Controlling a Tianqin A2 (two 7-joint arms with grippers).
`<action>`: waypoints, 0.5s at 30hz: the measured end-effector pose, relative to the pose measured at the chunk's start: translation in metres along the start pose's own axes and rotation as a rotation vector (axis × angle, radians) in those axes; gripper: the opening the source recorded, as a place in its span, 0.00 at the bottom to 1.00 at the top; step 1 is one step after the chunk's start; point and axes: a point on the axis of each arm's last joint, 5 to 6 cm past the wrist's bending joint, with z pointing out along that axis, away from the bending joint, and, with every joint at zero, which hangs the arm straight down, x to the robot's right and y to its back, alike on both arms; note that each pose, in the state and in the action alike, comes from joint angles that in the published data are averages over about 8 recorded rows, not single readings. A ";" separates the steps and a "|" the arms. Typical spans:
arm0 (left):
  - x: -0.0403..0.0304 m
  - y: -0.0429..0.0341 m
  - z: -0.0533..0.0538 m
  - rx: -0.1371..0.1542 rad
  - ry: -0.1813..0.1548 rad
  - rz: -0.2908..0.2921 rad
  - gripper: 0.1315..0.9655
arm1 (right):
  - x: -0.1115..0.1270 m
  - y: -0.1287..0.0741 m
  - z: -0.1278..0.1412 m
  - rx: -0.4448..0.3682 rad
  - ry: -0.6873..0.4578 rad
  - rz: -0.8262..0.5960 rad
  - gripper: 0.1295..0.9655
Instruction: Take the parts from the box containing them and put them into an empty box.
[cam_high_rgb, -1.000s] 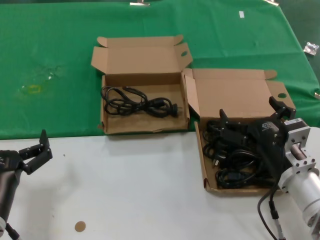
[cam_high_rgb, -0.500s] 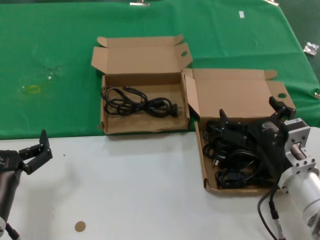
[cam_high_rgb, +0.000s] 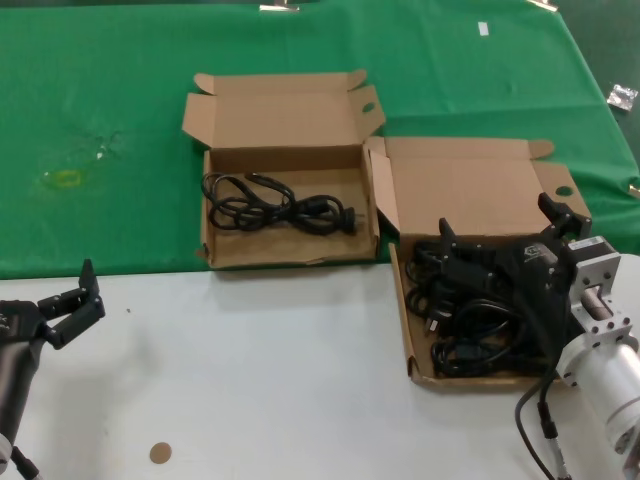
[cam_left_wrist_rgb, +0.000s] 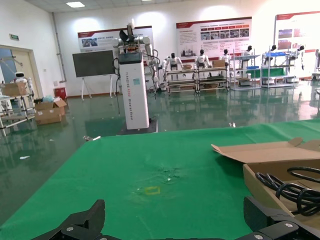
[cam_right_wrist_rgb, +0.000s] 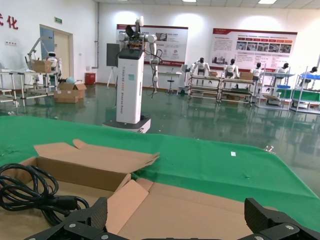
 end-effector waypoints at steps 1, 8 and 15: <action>0.0000 0.0000 0.000 0.000 0.000 0.000 1.00 | 0.000 0.000 0.000 0.000 0.000 0.000 1.00; 0.0000 0.0000 0.000 0.000 0.000 0.000 1.00 | 0.000 0.000 0.000 0.000 0.000 0.000 1.00; 0.0000 0.0000 0.000 0.000 0.000 0.000 1.00 | 0.000 0.000 0.000 0.000 0.000 0.000 1.00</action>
